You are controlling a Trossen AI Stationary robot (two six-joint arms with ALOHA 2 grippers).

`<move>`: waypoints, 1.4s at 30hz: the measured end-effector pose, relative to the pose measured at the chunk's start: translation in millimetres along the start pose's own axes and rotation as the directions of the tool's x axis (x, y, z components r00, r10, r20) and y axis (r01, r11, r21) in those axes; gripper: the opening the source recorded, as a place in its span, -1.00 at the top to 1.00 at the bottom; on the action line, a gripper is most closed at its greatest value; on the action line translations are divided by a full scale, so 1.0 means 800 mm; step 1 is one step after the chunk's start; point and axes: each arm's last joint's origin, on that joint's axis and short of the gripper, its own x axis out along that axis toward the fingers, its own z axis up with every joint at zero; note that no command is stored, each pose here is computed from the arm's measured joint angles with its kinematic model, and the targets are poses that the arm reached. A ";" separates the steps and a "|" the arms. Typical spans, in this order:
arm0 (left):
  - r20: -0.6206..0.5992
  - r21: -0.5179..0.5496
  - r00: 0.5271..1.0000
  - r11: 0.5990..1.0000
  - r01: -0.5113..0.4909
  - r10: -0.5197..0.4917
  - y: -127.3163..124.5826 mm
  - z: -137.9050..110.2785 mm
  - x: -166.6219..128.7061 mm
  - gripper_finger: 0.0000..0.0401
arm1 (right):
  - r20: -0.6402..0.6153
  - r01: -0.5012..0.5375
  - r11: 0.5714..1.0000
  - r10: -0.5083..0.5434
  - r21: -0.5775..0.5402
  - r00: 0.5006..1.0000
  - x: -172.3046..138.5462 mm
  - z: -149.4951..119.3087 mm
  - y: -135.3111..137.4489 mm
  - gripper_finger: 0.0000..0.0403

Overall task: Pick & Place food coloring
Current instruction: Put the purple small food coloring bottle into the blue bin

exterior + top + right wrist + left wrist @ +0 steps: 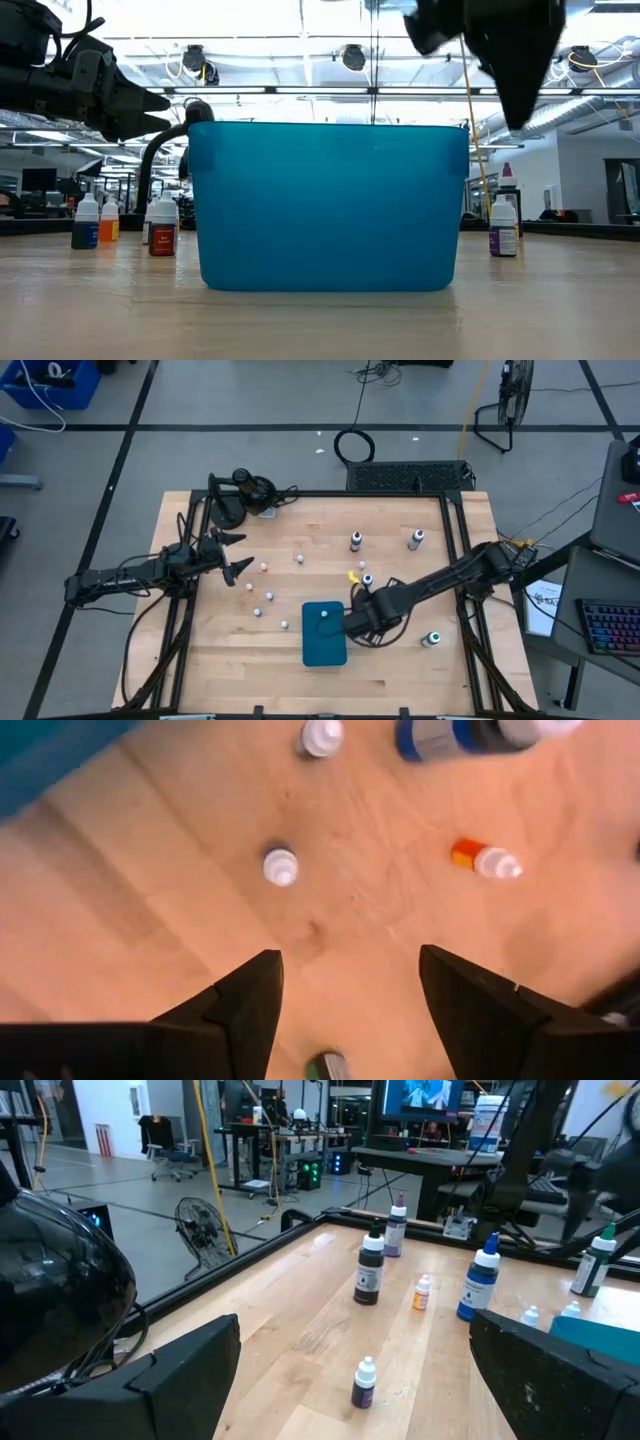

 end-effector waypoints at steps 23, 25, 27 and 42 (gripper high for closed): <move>0.000 0.000 1.000 1.000 0.000 0.000 0.000 0.000 0.000 -0.95 | 0.143 -0.205 0.977 0.196 0.057 0.970 0.094 0.004 -0.008 -0.10; 0.000 0.000 1.000 1.000 0.000 0.000 0.000 0.000 0.000 -0.95 | 0.134 -0.225 0.973 0.216 0.058 0.967 0.103 0.002 -0.008 -0.10; 0.000 0.000 1.000 1.000 0.000 0.000 0.000 0.000 0.000 -0.95 | 0.133 -0.231 0.971 0.222 0.058 0.966 0.109 0.000 -0.008 -0.10; 0.000 0.000 1.000 1.000 0.000 0.000 0.000 0.000 0.000 -0.95 | 0.120 -0.260 0.963 0.250 0.072 0.961 0.119 -0.004 -0.008 0.16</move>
